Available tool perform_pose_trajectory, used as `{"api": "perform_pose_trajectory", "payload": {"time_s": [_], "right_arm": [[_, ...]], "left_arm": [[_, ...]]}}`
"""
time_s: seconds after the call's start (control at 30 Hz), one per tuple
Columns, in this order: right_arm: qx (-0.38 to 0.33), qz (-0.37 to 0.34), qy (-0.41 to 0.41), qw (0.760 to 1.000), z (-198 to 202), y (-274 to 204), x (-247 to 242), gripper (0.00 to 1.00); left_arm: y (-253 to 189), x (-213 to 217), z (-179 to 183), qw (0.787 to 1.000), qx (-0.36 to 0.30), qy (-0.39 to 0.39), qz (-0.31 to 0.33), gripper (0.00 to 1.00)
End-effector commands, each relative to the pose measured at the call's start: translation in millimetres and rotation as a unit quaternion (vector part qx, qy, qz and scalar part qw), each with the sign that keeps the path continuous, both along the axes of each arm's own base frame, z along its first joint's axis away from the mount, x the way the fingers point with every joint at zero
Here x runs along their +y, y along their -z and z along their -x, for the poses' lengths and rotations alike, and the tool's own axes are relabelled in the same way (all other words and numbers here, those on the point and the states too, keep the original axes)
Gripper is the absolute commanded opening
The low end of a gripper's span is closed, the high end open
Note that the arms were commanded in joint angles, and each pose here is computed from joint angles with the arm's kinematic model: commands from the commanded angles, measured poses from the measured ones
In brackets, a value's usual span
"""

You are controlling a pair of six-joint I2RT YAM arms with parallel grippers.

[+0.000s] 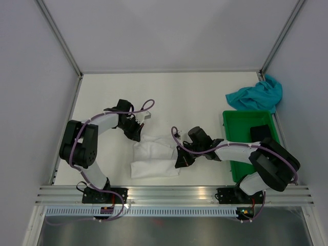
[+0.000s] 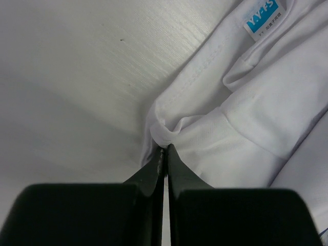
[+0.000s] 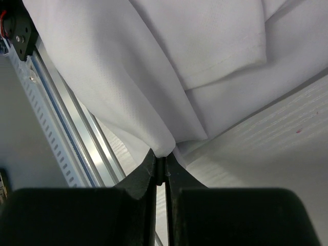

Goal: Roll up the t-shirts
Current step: Roll the tshirt

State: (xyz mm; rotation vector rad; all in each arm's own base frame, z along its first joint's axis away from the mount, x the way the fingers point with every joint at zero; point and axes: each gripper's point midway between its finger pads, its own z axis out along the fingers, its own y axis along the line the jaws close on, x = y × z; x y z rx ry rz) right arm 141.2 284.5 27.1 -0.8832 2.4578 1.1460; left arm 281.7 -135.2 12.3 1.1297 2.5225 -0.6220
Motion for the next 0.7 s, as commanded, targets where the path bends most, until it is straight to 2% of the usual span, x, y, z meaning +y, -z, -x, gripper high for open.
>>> {"api": "perform_pose_trajectory", "payload": {"time_s": [0.0, 0.27, 0.5, 0.67], "right_arm": [[0.039, -0.011, -0.002, 0.999, 16.1, -8.0, -3.3, 0.04], [0.090, -0.011, -0.017, 0.996, 43.1, -0.4, -15.9, 0.01], [0.078, -0.023, -0.010, 0.997, 21.8, -4.2, -1.4, 0.01], [0.070, -0.012, -0.016, 0.997, 13.3, -0.9, 2.7, 0.02]], "left_arm": [[13.8, 21.4, 4.7, 0.999, 0.004, -0.013, -0.042, 0.02], [12.0, 30.2, -3.2, 0.998, -0.019, -0.023, -0.063, 0.02], [4.3, 20.2, -0.9, 0.999, -0.020, -0.013, -0.033, 0.03], [-6.7, 14.4, -3.8, 0.999, -0.032, -0.007, -0.016, 0.10]]}}
